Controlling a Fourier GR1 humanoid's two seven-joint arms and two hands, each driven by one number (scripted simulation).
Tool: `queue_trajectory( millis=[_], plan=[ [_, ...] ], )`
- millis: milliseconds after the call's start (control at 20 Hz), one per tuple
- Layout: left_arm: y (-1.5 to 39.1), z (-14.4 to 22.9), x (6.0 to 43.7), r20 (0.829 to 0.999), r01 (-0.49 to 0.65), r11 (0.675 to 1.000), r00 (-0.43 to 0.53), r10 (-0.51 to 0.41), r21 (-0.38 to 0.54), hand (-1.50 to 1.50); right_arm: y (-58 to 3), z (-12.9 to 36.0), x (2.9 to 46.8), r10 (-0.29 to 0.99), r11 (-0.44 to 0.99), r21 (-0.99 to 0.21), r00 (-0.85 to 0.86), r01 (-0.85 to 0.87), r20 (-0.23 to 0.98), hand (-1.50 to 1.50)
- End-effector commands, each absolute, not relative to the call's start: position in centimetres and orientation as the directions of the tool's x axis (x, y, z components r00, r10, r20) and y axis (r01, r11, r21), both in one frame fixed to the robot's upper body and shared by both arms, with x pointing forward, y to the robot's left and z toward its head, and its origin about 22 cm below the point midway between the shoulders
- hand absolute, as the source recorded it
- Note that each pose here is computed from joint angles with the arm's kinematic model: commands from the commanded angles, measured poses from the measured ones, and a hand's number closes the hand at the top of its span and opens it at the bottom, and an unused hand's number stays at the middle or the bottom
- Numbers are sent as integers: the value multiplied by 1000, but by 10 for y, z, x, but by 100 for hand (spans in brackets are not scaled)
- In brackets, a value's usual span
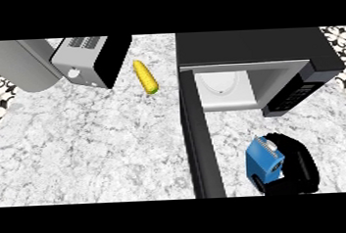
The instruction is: Pick up the milk, place it into the microwave and close the microwave
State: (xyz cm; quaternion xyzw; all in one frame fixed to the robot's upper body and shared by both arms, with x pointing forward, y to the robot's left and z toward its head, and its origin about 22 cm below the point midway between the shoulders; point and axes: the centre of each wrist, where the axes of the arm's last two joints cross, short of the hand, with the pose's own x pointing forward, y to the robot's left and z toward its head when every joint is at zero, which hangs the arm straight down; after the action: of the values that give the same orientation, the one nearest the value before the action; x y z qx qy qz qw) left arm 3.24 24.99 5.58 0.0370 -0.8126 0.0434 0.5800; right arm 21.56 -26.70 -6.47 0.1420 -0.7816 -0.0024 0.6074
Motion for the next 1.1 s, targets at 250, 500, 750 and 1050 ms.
queue_trajectory(
  millis=[250, 500, 750, 1050],
  plan=[
    [263, 33, 34, 947, -117, 992, -320, 4, -44, -150, -207, 6, 221, -205, 970, 159, -273, -182, 940, 150],
    [278, 44, 40, 948, -135, 991, -316, -27, -17, -150, -184, 21, 249, -146, 987, 116, -318, -111, 937, 150],
    [285, 37, 27, 945, -120, 993, -325, -27, -13, -150, -186, 18, 276, 21, 1000, -17, -299, 15, 954, 150],
    [296, 44, 33, 952, -122, 992, -306, -17, -22, -150, -190, -5, 326, 37, 997, -20, -211, 78, 977, 150]
  ],
)
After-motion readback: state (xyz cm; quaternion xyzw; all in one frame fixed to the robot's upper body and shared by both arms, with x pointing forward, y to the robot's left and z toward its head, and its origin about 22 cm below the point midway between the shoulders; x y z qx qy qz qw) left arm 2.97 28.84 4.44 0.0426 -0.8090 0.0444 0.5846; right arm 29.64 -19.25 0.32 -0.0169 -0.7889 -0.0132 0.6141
